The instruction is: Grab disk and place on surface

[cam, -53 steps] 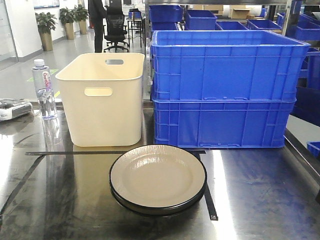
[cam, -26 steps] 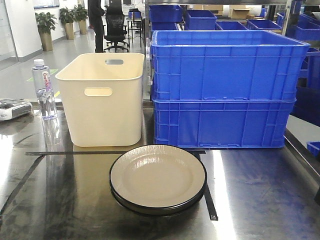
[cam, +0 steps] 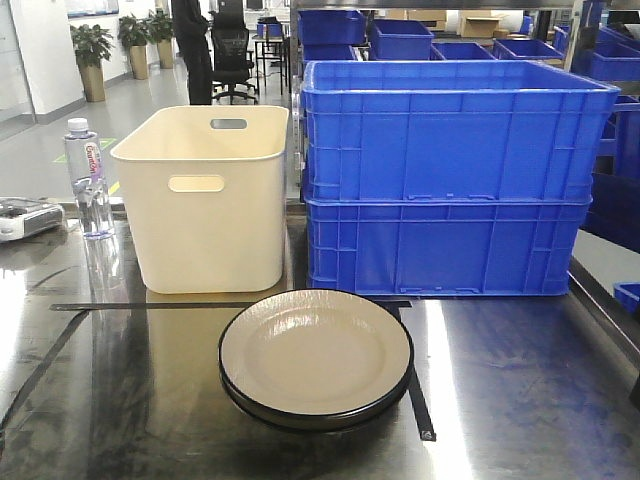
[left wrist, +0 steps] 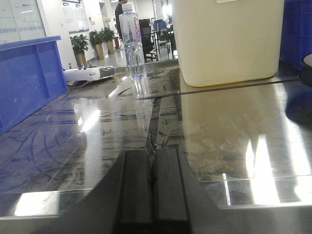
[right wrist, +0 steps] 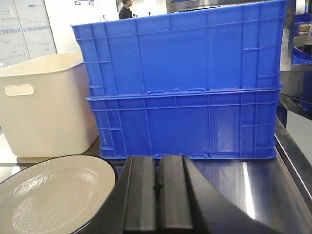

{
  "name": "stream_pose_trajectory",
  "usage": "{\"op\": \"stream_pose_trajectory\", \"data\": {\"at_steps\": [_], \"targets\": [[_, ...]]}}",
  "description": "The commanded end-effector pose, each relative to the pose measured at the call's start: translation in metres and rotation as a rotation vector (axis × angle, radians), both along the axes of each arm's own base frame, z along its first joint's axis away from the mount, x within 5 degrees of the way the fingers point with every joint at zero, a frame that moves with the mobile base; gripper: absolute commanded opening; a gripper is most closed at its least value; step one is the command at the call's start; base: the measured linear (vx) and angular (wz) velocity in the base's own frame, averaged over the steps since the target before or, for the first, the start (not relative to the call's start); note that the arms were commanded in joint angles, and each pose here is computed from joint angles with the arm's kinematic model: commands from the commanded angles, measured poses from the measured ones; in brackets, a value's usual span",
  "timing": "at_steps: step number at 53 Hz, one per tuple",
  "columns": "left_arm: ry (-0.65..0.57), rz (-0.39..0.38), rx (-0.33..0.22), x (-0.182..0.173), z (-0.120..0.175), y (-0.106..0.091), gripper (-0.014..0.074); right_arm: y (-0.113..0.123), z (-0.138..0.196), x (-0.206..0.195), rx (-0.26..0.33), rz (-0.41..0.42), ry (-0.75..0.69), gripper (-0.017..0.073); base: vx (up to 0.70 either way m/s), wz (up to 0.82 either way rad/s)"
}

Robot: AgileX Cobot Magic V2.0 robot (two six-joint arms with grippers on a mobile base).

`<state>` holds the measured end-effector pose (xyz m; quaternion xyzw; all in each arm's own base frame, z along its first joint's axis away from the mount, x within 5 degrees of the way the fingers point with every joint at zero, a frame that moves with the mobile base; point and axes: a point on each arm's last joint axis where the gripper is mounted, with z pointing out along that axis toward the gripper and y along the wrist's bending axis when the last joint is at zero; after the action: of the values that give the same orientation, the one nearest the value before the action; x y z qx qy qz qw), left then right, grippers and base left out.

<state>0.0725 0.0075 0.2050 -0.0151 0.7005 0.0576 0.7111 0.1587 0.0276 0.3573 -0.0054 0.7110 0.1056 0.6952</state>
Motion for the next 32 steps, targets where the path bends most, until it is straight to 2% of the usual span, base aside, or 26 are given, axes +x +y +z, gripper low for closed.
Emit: {"op": "stream_pose_trajectory", "data": {"at_steps": [1,10,18,19,20,21,23,25,26,27,28,32], "targets": [[-0.06,0.002,0.001,0.0,0.003,0.0,-0.0001,-0.005,0.014,-0.002,0.005,-0.042,-0.058,-0.0009,0.0,0.0],[-0.06,0.002,0.001,0.0,0.003,0.0,-0.0001,-0.005,0.009,-0.003,-0.007,-0.048,-0.051,-0.0009,0.0,0.0],[-0.06,0.002,0.001,0.0,0.003,0.0,-0.0001,-0.007,-0.024,-0.02,-0.092,-0.027,-0.029,-0.0009,0.0,0.0],[-0.06,0.002,0.001,0.0,0.003,0.0,-0.0001,-0.007,-0.031,-0.024,-0.071,-0.026,-0.021,-0.0009,0.0,0.0],[-0.06,0.002,0.001,0.0,0.003,0.0,-0.0001,-0.008,-0.035,-0.027,-0.094,-0.023,-0.024,-0.0009,0.0,0.0],[-0.06,0.002,0.001,0.0,0.003,0.0,-0.0001,-0.008,-0.042,-0.031,-0.069,-0.021,-0.016,-0.0009,0.0,0.0],[-0.06,0.002,0.001,0.0,0.003,0.0,-0.0001,-0.009,-0.055,-0.039,-0.084,-0.016,-0.018,-0.0009,0.0,0.0],[-0.06,0.002,0.001,0.0,0.003,0.0,-0.0001,-0.01,-0.068,-0.047,-0.049,-0.012,-0.016,-0.0009,0.0,0.0],[-0.06,0.002,0.001,0.0,0.003,0.0,-0.0001,-0.011,-0.071,-0.051,-0.061,-0.01,-0.032,-0.0009,0.0,0.0],[-0.06,0.002,0.001,0.0,0.003,0.0,-0.0001,-0.011,-0.08,-0.053,-0.039,-0.008,-0.021,-0.0009,0.0,0.0],[-0.06,0.002,0.001,0.0,0.003,0.0,-0.0001,-0.012,-0.083,-0.057,-0.048,-0.006,-0.038,-0.0009,0.0,0.0],[-0.06,0.002,0.001,0.0,0.003,0.0,-0.0001,-0.013,-0.108,-0.069,-0.024,0.005,-0.048,-0.0009,0.0,0.0]]}}
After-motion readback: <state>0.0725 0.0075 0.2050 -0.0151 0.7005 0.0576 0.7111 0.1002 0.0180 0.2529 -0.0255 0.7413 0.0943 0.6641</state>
